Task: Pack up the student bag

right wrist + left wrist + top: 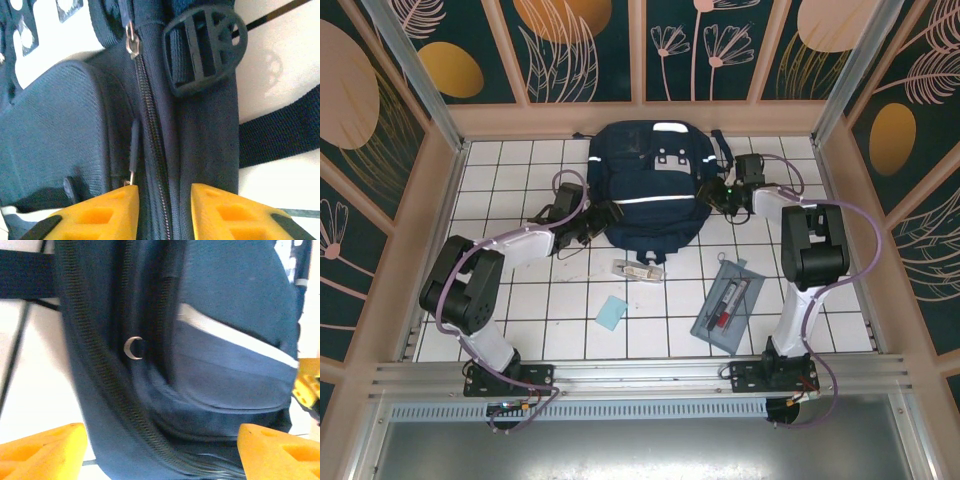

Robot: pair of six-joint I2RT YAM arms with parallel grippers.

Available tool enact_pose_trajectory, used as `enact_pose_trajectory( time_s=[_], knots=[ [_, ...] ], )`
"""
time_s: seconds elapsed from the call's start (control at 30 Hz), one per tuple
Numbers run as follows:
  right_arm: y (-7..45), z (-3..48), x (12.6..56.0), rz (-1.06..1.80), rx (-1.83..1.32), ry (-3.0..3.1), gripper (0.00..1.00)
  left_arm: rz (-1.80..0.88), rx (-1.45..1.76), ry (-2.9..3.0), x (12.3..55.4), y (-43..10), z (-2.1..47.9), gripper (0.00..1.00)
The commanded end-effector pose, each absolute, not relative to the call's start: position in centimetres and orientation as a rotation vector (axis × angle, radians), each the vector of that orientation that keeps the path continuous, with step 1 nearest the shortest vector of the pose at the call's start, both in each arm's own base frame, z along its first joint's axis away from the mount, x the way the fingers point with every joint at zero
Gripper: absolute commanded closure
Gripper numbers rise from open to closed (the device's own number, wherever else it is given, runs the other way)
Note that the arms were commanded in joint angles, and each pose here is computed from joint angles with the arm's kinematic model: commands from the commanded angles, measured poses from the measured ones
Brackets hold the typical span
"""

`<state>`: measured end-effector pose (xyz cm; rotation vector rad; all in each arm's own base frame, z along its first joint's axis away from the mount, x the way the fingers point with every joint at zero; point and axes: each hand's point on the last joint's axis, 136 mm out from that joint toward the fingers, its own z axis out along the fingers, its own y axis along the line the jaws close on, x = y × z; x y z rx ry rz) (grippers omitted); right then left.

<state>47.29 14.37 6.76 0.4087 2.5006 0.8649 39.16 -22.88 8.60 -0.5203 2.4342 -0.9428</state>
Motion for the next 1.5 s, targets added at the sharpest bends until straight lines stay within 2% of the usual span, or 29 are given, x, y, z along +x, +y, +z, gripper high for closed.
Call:
enact_pose_trajectory(
  time_s=[0.0,0.2,0.3,0.43,0.5,0.73,0.87,1.17,1.47],
  knots=[
    [16.4,6.8,47.8,0.894,0.371,2.479,0.68,-1.030,-0.529,2.377,40.4,-24.3,9.4,0.21],
    [24.2,6.7,43.9,1.235,0.250,2.478,0.72,-0.768,-0.479,2.396,43.2,-22.3,9.5,0.21],
    [27.3,8.0,42.6,1.279,0.129,2.492,0.71,-0.608,-0.449,2.376,44.2,-20.5,11.1,0.20],
    [27.1,11.0,42.7,1.185,0.061,2.463,0.67,-0.388,-0.422,2.354,43.9,-17.6,13.1,0.20],
    [25.9,12.4,43.2,1.112,0.074,2.453,0.64,-0.359,-0.405,2.330,43.3,-16.8,14.6,0.19],
    [21.5,13.8,48.1,0.809,0.182,2.441,0.64,-0.547,-0.376,2.251,43.7,-19.0,17.6,0.19],
    [20.5,12.3,51.1,0.687,0.235,2.466,0.63,-0.684,-0.340,2.240,45.4,-21.8,18.2,0.19],
    [21.1,8.4,53.8,0.686,0.295,2.519,0.66,-0.885,-0.345,2.333,46.5,-27.3,12.0,0.20],
    [20.5,4.6,55.2,0.596,0.362,2.583,0.66,-0.859,-0.379,2.446,45.7,-27.6,6.4,0.20]
  ],
)
